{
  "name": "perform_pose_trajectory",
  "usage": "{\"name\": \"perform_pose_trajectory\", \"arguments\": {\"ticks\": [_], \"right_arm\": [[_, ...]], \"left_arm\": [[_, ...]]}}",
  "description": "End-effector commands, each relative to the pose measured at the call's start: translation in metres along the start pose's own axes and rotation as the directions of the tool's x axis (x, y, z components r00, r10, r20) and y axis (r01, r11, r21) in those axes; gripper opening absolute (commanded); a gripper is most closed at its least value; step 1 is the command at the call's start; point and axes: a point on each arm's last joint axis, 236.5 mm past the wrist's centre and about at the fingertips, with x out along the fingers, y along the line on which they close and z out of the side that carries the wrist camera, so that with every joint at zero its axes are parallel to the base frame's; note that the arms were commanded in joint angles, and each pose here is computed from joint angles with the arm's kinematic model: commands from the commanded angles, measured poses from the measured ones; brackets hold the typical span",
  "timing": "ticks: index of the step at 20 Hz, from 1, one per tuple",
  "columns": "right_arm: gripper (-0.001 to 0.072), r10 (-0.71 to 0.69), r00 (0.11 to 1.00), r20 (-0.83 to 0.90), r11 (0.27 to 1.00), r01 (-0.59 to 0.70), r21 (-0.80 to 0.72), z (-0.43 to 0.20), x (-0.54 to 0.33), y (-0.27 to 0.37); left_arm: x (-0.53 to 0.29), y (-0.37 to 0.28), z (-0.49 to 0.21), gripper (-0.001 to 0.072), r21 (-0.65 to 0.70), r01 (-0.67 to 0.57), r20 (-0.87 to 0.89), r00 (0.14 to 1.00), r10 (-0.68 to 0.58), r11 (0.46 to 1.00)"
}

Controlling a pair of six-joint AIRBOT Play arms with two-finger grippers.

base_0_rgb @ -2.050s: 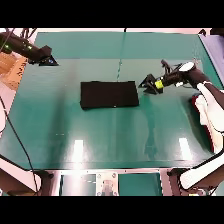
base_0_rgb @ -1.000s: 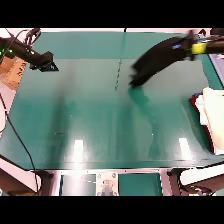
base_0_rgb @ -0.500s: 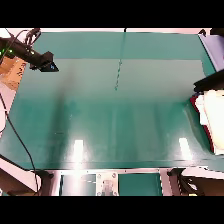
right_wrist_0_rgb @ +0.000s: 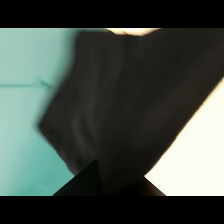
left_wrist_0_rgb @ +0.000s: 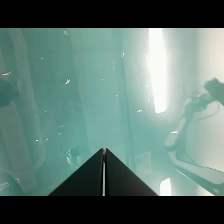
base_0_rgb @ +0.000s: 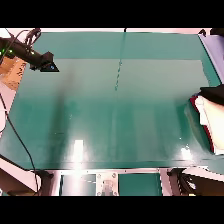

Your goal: Fold the shirts.

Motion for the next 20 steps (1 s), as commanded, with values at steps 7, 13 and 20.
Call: {"name": "perform_pose_trajectory", "arguments": {"ticks": [7, 13, 20], "right_arm": [[0.061, -0.384, 0.849, -0.362, 0.878, 0.458, 0.142, -0.099, 0.047, -0.128], [0.0595, -0.269, 0.905, -0.33, 0.933, 0.33, 0.145, -0.089, 0.047, -0.087], [0.0012, 0.014, 0.978, -0.209, 0.971, -0.064, -0.231, -0.092, 0.09, 0.08]], "left_arm": [[0.0, 0.0, -0.002, 0.0021, 0.0, 0.002, -0.009, 1.0, -0.002, 1.0], [-0.003, -0.012, 0.004, 0.002, 0.006, 0.043, 0.022, 0.999, -0.043, 0.999], [-0.04, -0.054, -0.008, 0.0019, 0.068, 0.055, 0.063, 0.996, -0.059, 0.996]]}}
